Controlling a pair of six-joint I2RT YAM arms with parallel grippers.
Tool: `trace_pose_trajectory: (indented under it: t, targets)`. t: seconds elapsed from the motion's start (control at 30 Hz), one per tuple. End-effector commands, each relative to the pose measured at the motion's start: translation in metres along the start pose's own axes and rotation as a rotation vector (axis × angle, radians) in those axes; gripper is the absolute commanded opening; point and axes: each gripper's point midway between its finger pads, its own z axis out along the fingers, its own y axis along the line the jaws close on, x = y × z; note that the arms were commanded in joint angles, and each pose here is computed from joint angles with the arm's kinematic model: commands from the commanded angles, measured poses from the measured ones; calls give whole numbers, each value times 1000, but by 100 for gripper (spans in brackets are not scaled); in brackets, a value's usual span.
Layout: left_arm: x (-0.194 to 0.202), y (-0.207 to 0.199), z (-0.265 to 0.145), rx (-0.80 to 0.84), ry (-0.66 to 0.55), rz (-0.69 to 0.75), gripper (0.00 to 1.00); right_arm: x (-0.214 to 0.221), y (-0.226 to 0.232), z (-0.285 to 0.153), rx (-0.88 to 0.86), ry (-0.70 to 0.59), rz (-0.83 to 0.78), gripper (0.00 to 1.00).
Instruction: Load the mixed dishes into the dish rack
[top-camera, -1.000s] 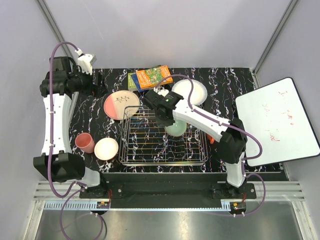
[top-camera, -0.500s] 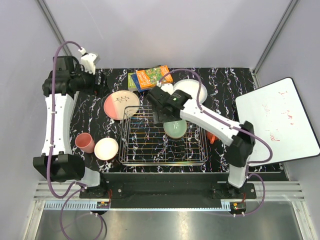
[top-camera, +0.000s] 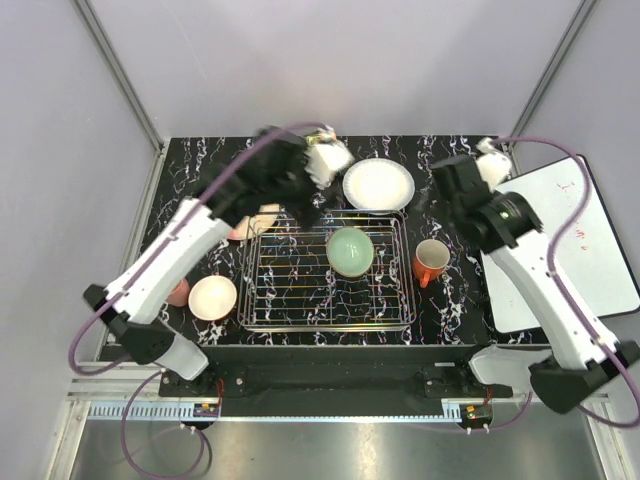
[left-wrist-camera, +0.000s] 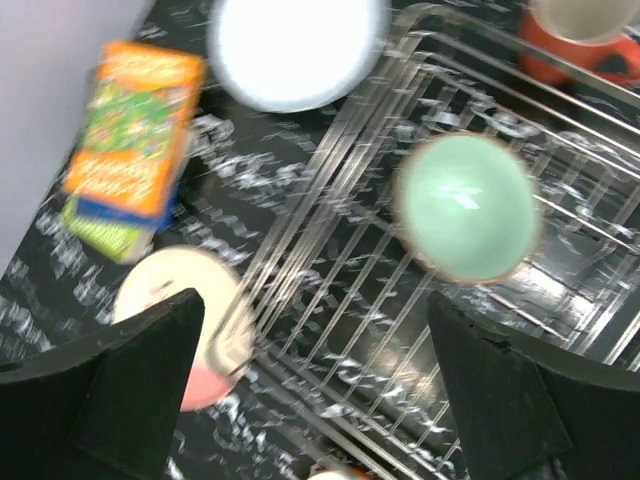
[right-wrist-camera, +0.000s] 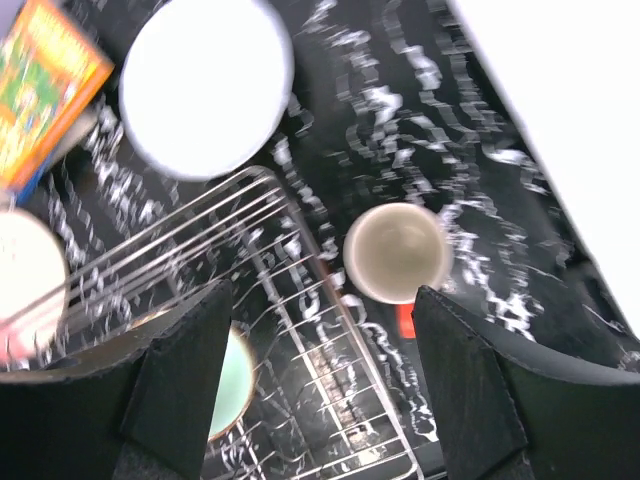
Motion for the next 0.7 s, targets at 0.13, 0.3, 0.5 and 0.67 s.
trace_pose_trajectory:
  t: [0.13,0.3,0.5,0.67]
  targets:
    - [19,-76,83,-97,210,187,99,-24,-86,-36,131,-186,310,80]
    - [38,-116,122,-82,288,320,99,-8,-103,-41,141,-174,332,80]
    - [49,-126,143,-116,329,347,99,8,-112,-42,131,-144,347,80]
    - [62,-136,148,-127,356,345,99,8,-111,-40,143,-136,321,80]
